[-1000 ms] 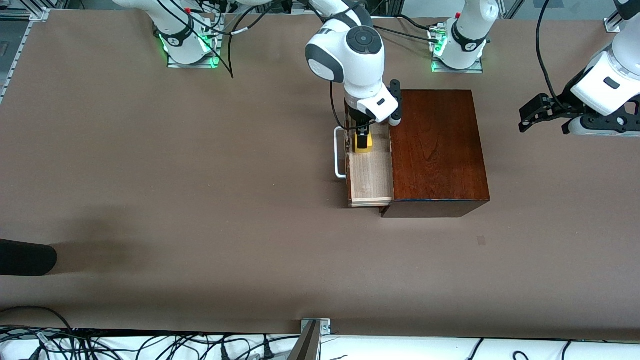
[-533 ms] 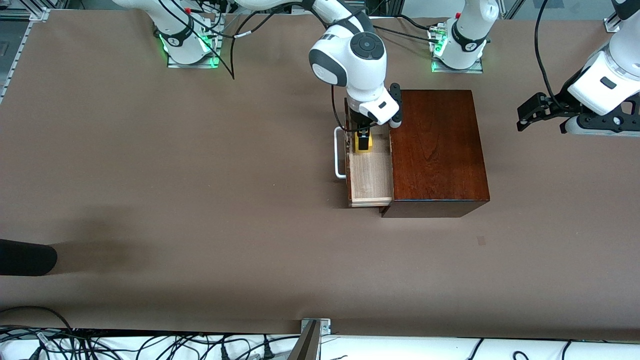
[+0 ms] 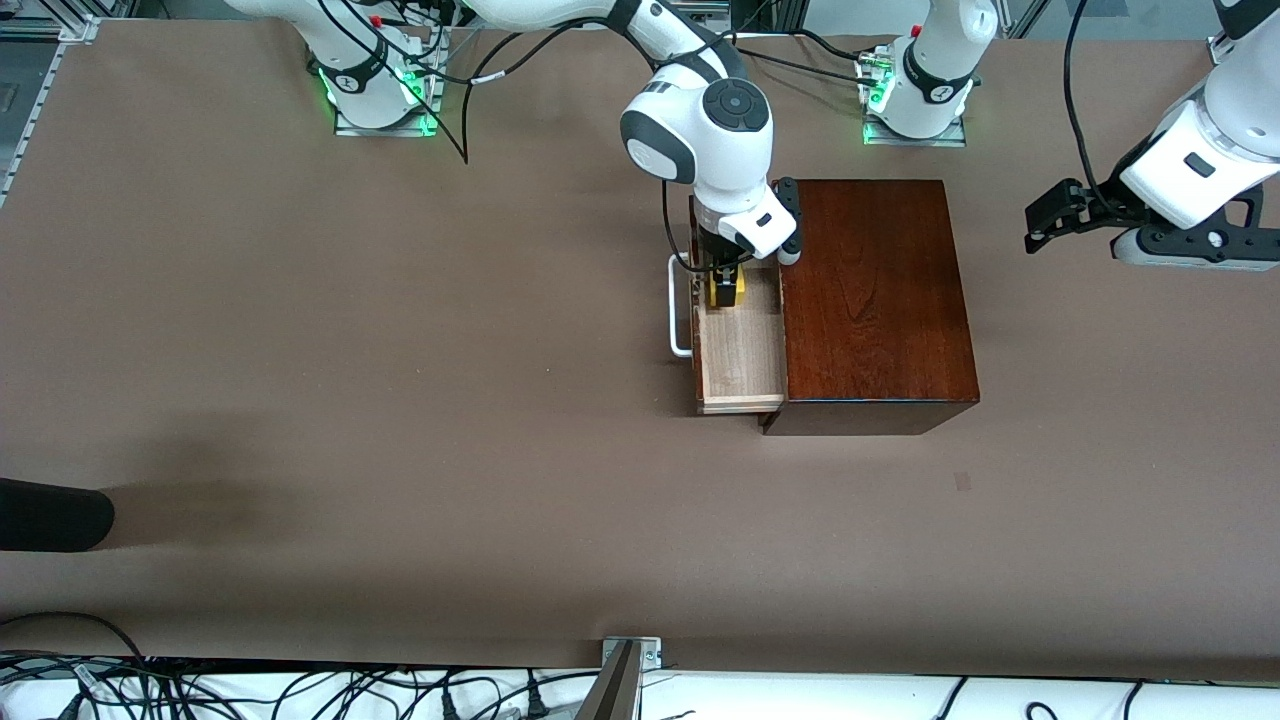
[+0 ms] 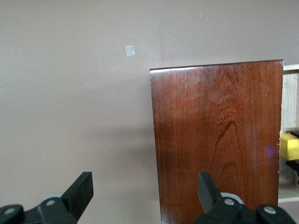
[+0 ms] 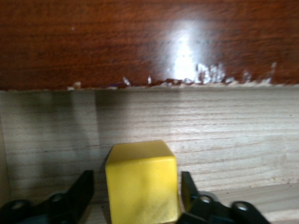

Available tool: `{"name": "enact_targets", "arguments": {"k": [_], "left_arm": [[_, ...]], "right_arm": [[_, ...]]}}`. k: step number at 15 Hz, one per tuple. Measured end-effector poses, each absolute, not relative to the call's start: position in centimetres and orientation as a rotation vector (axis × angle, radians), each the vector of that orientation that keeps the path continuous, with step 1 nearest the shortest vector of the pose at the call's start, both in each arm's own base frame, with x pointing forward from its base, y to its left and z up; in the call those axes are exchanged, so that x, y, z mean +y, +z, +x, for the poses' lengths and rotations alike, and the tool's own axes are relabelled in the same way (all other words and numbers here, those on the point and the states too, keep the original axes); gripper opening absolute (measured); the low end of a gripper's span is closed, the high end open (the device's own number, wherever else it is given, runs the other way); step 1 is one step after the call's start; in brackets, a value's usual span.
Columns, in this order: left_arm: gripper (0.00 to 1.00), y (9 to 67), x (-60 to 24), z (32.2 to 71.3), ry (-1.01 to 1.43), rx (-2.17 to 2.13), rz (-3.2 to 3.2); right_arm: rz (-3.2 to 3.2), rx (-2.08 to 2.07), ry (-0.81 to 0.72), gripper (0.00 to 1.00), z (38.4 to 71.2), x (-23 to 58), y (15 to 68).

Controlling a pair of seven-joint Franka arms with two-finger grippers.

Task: Open drawer, take yellow block, close drawer
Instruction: 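Close the right gripper on the yellow cube and lift it, then carry the cube away with the right gripper while the left gripper reaches the drawer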

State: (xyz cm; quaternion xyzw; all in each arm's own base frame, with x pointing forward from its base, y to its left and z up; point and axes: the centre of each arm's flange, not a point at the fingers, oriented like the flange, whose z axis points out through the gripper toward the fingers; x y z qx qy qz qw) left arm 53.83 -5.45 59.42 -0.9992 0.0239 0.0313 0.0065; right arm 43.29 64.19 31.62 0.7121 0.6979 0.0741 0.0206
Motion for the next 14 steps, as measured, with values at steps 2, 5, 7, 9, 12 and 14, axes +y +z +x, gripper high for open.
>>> {"name": "enact_targets", "arguments": {"k": [2, 5, 7, 9, 12, 14], "left_arm": [[1.00, 59.4, -5.6, 53.7, 0.110, 0.078, -3.125], [1.00, 59.4, -5.6, 53.7, 0.112, 0.078, -3.125], [1.00, 59.4, -5.6, 53.7, 0.112, 0.079, -3.125], [1.00, 59.4, -5.8, 53.7, 0.111, 0.085, -3.124], [1.00, 59.9, -6.5, 53.4, 0.127, 0.106, -3.121], [1.00, 60.7, -7.2, 53.0, 0.149, 0.131, -3.117]], "right_arm": [[2.209, 2.159, 0.249, 0.59, 43.6, 64.2, 32.2], [2.212, 2.152, 0.272, 0.56, 44.0, 64.3, 33.3], [2.214, 2.145, 0.255, 0.56, 44.2, 64.3, 34.9], [2.226, 2.124, 0.248, 0.56, 44.8, 63.8, 38.8], [2.278, 2.063, 0.294, 0.56, 46.3, 60.8, 47.7], [2.353, 1.966, 0.328, 0.56, 48.3, 57.0, 52.8]]}}
